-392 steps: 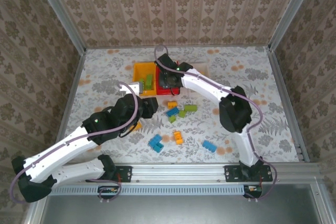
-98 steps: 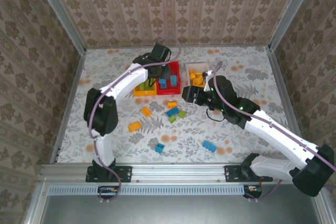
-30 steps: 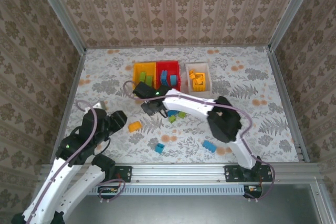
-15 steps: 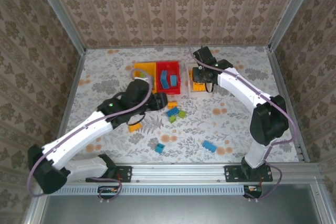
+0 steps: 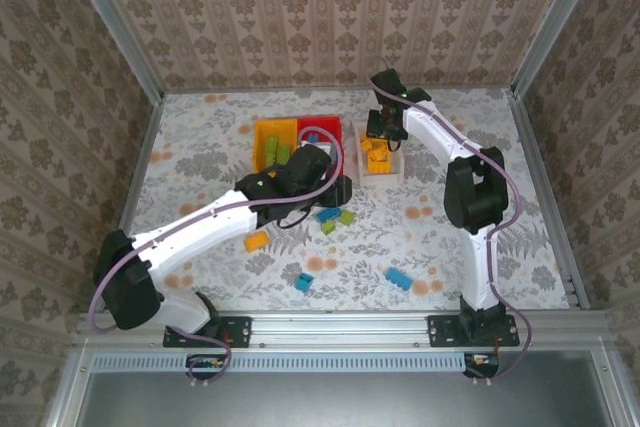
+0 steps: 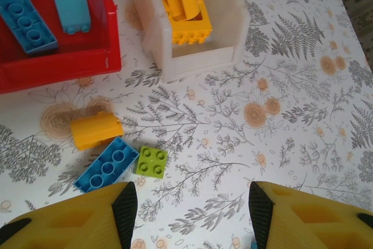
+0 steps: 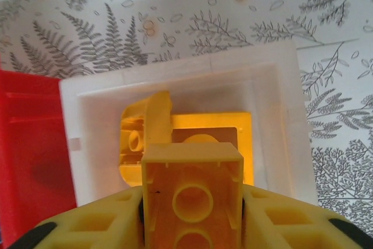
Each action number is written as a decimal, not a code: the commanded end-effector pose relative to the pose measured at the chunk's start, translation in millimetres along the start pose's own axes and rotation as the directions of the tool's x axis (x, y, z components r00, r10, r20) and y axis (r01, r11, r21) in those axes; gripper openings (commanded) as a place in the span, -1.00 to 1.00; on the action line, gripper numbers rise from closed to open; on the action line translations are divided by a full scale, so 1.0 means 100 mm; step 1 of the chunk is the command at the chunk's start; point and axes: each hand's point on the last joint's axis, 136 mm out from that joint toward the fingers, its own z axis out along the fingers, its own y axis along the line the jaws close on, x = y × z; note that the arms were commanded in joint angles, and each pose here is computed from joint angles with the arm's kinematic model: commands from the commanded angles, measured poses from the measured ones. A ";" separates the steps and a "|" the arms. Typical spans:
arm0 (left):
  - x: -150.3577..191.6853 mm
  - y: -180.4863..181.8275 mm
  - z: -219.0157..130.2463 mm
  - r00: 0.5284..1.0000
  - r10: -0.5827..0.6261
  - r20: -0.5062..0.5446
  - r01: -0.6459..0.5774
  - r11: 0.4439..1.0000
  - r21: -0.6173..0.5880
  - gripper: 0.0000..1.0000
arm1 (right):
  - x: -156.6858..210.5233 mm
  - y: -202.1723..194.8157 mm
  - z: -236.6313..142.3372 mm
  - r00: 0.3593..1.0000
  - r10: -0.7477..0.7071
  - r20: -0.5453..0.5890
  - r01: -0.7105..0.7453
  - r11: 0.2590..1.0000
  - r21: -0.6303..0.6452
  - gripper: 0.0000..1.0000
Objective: Sort the legos into containers by color
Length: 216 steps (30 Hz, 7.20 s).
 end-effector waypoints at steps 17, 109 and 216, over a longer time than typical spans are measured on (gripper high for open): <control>1.08 -0.63 0.16 0.789 0.577 -0.214 -0.541 0.816 0.206 0.20 | -0.03 0.23 -1.60 0.974 -0.019 0.225 0.072 0.971 -0.230 0.16; -1.11 1.34 1.37 0.980 -0.027 -0.196 -0.027 0.964 -0.265 -0.60 | 1.00 0.63 -2.38 0.981 0.052 0.189 0.069 0.812 -0.580 0.34; -0.16 0.52 -0.91 0.978 -0.126 0.167 0.127 0.992 0.004 0.12 | 0.99 0.39 -1.10 0.979 -0.166 0.116 0.178 0.979 -0.099 -0.51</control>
